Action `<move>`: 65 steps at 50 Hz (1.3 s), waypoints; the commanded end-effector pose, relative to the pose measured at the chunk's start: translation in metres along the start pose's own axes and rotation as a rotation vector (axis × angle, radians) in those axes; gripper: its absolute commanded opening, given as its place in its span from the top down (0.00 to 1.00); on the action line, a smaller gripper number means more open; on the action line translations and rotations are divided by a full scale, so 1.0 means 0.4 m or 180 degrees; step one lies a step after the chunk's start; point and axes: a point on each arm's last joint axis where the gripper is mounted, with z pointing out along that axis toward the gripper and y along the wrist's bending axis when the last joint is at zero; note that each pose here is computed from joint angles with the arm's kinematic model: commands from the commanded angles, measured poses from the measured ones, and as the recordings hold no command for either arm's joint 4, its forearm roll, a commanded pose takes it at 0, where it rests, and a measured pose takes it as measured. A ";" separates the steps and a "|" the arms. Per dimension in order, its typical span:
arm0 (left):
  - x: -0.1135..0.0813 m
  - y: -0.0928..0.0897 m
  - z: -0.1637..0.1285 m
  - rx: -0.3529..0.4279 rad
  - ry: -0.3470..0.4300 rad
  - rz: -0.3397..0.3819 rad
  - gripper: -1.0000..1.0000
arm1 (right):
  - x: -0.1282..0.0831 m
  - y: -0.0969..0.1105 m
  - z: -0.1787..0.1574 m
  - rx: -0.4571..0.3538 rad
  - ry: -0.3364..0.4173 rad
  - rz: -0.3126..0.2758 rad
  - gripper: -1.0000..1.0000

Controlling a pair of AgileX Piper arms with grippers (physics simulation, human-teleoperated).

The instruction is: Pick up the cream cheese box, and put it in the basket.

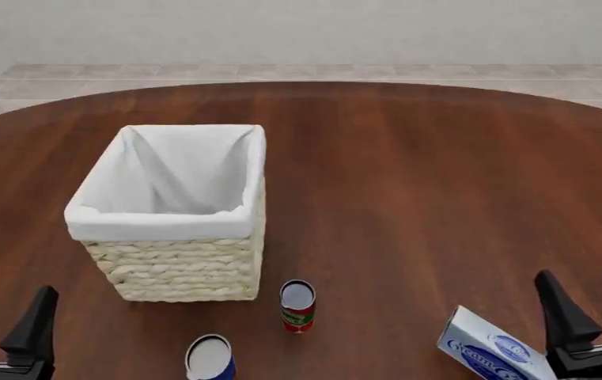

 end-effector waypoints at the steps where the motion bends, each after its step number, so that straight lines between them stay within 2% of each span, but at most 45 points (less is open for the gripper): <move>1: 0.002 0.000 0.001 0.0010 0.0014 -0.0005 0.00 | -0.026 0.005 0.015 -0.0137 0.0128 -0.0178 0.00; 16: 0.002 -0.001 0.001 0.0019 0.0019 -0.0007 0.00 | -0.061 0.010 0.025 -0.0285 0.0257 -0.0377 0.00; 18: 0.002 -0.001 0.001 0.0023 0.0020 -0.0006 0.00 | -0.064 0.011 0.026 -0.0324 0.0284 -0.0448 0.00; 25: 0.002 -0.001 0.001 0.0028 0.0019 -0.0008 0.00 | -0.077 0.012 0.030 -0.0362 0.0363 -0.0489 0.00; 32: 0.002 -0.002 0.001 0.0037 0.0015 -0.0011 0.00 | -0.084 0.013 0.039 -0.0415 0.0524 -0.0600 0.00; 35: 0.001 -0.002 0.000 0.0034 0.0012 -0.0009 0.00 | -0.076 0.013 0.045 -0.0415 0.0604 -0.0746 0.00; 37: 0.002 -0.001 0.000 0.0032 0.0014 -0.0017 0.00 | -0.073 0.013 0.053 -0.0422 0.0681 -0.0731 0.00; 39: 0.001 -0.001 0.000 0.0033 0.0013 -0.0010 0.00 | -0.072 0.014 0.054 -0.0449 0.0722 -0.0795 0.00; 48: 0.001 -0.002 0.000 0.0036 0.0010 -0.0016 0.00 | -0.079 0.014 0.057 -0.0456 0.0795 -0.0785 0.00; 52: 0.000 -0.002 0.000 0.0041 0.0004 -0.0020 0.00 | -0.068 0.017 0.065 -0.0499 0.0878 -0.0814 0.00; 60: 0.000 -0.003 0.000 0.0057 0.0001 -0.0034 0.00 | -0.064 0.017 0.082 -0.0492 0.1050 -0.0734 0.00; 65: 0.001 -0.002 0.000 0.0055 0.0007 -0.0028 0.00 | -0.059 0.020 0.087 -0.0537 0.1123 -0.0767 0.00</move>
